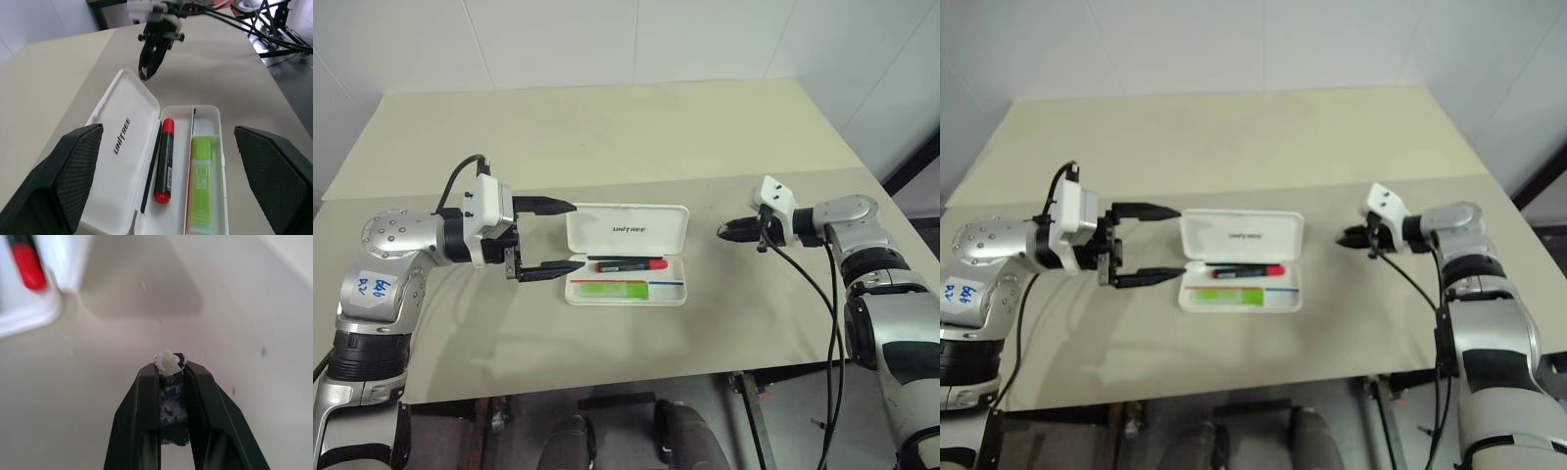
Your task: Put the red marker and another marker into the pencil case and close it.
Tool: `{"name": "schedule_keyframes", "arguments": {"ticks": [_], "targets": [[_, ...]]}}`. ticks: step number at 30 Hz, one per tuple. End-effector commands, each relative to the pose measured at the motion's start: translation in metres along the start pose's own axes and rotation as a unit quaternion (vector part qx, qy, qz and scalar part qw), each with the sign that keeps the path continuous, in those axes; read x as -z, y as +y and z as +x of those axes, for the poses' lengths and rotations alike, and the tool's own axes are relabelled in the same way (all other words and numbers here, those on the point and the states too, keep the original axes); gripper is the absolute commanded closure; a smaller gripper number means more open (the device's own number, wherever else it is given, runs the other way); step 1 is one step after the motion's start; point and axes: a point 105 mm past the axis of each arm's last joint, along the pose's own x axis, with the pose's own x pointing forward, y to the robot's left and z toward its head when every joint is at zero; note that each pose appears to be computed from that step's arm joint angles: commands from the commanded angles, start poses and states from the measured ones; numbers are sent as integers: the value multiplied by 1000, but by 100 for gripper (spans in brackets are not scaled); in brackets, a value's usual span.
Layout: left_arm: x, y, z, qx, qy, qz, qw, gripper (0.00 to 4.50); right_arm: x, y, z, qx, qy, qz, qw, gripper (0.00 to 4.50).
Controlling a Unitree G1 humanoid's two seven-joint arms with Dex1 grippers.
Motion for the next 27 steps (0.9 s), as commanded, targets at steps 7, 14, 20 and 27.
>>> {"name": "schedule_keyframes", "arguments": {"ticks": [7, 14, 20, 27], "targets": [[11, -9, 1, -10, -9, -5, 1000, 0, -44, 53, -8, -79, -121, -50, 988, 414], [19, -15, 6, -5, -15, -23, 1000, 0, -64, 130, 14, -132, -161, -8, 978, 414], [19, -15, 11, -1, -20, -25, 999, 0, -62, 145, 25, -140, -156, 8, 978, 414], [20, -17, 13, 0, -21, -27, 999, 0, -52, 141, 43, -145, -131, -2, 981, 414]]}}
